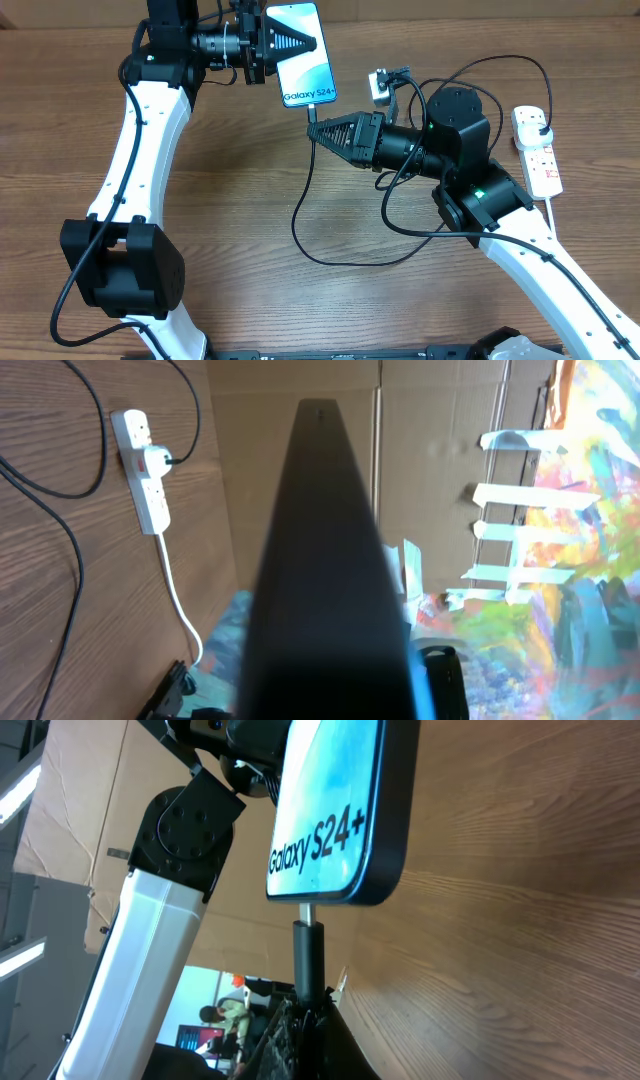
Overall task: Plug charger to phone and switch on socket
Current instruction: 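Push the USB-C plug upward into the phone's bottom port with the right gripper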
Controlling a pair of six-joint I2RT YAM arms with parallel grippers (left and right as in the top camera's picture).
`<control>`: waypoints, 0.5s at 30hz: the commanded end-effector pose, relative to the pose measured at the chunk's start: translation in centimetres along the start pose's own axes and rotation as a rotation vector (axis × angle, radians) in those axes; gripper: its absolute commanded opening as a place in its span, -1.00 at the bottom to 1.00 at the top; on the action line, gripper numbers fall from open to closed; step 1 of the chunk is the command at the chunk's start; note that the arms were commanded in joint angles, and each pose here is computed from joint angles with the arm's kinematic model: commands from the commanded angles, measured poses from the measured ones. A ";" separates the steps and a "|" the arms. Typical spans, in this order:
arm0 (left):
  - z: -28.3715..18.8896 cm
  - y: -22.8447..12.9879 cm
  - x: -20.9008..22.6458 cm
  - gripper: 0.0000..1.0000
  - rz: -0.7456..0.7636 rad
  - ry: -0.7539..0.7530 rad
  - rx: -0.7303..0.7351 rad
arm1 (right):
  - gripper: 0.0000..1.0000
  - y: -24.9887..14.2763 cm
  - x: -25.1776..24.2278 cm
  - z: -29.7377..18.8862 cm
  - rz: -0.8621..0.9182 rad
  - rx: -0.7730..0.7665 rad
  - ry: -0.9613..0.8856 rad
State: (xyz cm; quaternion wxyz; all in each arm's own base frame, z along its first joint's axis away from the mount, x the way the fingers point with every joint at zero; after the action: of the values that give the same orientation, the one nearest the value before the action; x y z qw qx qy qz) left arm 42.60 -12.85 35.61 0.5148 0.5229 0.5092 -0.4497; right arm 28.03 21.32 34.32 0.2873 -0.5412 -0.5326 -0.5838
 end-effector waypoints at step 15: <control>0.4 -1.6 -1.3 -0.92 0.081 -0.087 0.152 | -0.93 0.8 -0.1 -0.1 -0.002 -0.059 -0.018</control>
State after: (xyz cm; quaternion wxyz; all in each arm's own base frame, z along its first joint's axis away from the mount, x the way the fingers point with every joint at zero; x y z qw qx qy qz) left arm 42.31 -12.87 35.70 0.5194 0.5366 0.4867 -0.4533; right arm 27.93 21.37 34.34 0.2912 -0.5382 -0.5349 -0.5826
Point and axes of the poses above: each gripper's point midway between its finger pads, its own z axis out along the fingers, its own x axis along the line the jaws close on, y = z × x, the point moved 8 cm from there along -z, back along the fingers, and after that the axes turned 1 degree about z, right-handed, at the moved point
